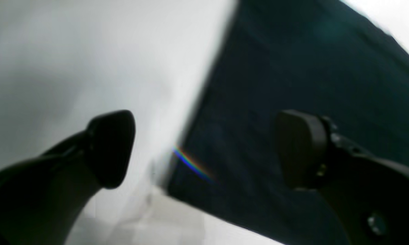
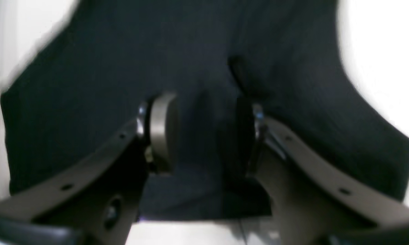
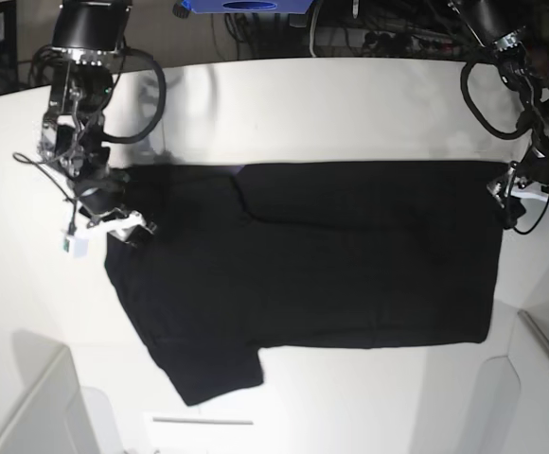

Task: Fold the T-shirt properly
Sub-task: 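Pull both held corners back toward the collar, flattening the shirt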

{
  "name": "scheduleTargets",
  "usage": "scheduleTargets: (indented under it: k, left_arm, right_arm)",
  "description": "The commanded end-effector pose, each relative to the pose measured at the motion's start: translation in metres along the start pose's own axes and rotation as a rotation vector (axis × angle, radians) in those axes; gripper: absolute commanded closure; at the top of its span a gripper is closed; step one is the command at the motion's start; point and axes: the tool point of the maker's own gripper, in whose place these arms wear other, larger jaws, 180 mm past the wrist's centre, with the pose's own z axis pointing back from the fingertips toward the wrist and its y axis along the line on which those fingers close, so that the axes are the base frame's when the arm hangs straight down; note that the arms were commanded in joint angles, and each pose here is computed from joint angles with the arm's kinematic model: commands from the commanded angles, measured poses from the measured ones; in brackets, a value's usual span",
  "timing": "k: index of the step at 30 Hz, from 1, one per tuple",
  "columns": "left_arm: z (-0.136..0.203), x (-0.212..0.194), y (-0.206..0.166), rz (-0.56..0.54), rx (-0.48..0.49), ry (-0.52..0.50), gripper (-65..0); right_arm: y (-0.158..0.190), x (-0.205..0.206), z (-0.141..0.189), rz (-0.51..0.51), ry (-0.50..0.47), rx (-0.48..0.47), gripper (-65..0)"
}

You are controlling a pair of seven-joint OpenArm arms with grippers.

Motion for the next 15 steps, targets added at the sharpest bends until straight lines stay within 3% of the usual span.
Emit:
scheduleTargets:
  k: [1,7,10,15]
  left_arm:
    - [0.008,0.011,0.001,-0.021,-0.005,-0.038,-63.2]
    - [0.029,-0.017,0.027,-0.012,0.026,-0.015,-63.2]
    - [0.030,-0.038,0.036,-0.001,0.014,0.016,-63.2]
    - [0.018,-0.060,0.040,0.048,-0.002,0.071,-63.2]
  right_arm:
    - [0.004,0.014,0.009,0.005,-0.067,0.013,-26.6]
    - [-0.022,0.005,0.055,-0.041,-0.227,-0.091,-27.2]
    - [-0.030,-0.011,0.065,-0.050,-0.208,-0.107,-28.1]
    - [-0.035,-0.040,0.071,-0.200,-0.124,-0.067,-37.4]
